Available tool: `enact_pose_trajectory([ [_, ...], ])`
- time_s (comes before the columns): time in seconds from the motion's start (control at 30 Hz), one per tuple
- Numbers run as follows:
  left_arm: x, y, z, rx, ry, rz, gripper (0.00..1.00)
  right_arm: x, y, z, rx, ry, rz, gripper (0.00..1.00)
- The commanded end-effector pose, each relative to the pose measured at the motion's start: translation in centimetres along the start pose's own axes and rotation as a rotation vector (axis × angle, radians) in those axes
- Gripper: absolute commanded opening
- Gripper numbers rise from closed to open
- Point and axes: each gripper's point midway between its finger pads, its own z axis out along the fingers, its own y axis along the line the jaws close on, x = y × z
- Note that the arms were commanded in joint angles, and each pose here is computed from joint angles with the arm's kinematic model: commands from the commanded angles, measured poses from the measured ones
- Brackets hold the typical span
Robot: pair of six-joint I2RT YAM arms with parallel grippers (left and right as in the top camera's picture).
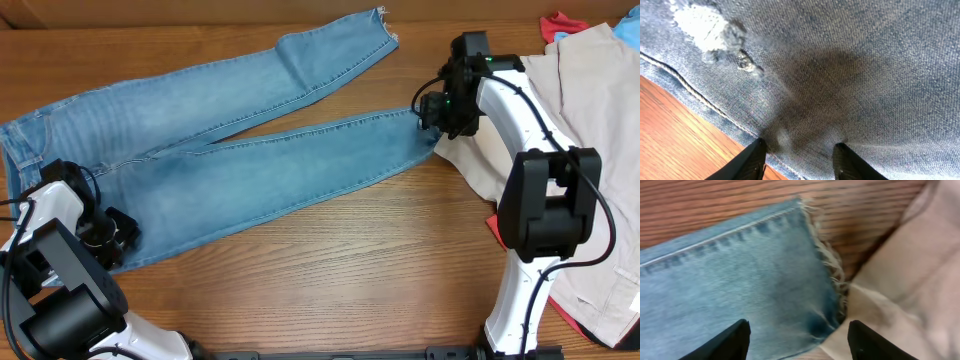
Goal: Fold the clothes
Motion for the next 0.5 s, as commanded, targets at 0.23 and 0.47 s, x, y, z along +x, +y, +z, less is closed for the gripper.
enact_pose_trajectory([
  [0.23, -3.8, 2.8, -1.4, -0.045, -0.069, -0.086, 0.58, 1.8, 1.5, 2.5, -0.013, 0.085, -0.056, 0.66],
  [0.47, -3.8, 2.7, -1.7, -0.039, -0.067, -0.086, 0.76, 4.6, 2.0, 3.3, 0.001, 0.201, -0.119, 0.66],
])
